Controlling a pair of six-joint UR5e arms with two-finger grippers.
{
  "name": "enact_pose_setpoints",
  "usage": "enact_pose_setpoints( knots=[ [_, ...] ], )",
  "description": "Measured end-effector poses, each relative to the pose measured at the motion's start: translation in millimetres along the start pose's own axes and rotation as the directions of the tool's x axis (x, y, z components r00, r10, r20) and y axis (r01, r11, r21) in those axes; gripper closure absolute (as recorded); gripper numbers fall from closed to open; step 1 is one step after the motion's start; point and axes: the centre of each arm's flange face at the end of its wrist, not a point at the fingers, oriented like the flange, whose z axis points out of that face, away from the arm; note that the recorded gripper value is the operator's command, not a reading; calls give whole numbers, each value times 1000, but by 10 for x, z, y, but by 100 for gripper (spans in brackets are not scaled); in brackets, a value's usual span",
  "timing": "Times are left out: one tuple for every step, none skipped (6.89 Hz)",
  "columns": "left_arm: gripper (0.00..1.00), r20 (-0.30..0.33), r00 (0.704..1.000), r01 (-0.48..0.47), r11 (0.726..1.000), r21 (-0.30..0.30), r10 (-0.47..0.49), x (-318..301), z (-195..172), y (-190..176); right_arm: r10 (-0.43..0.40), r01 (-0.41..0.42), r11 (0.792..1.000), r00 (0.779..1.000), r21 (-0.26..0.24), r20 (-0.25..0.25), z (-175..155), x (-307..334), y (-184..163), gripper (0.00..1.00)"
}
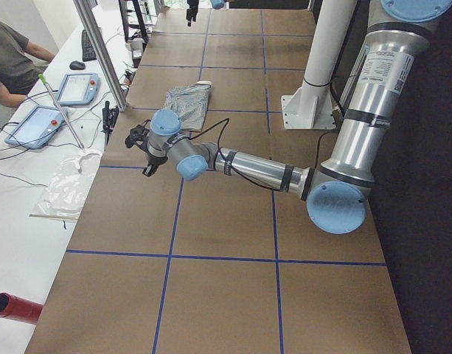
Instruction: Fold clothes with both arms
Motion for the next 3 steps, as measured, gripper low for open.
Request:
enact_pose_setpoints(
  knots=[
    [23, 31, 999, -29, 997, -74, 32, -305, -154, 180, -66, 66, 998, 998, -14, -13, -148, 288, 336, 0],
    [0, 35, 998, -42, 991, -128, 47, -500, -225, 329, -98, 96, 994, 995, -46, -31, -307, 434, 537, 0],
    [0, 13, 999, -33, 987, -158, 36, -598, -234, 502, -118, 114, 990, 992, -82, -50, -466, 518, 595, 0]
  ],
)
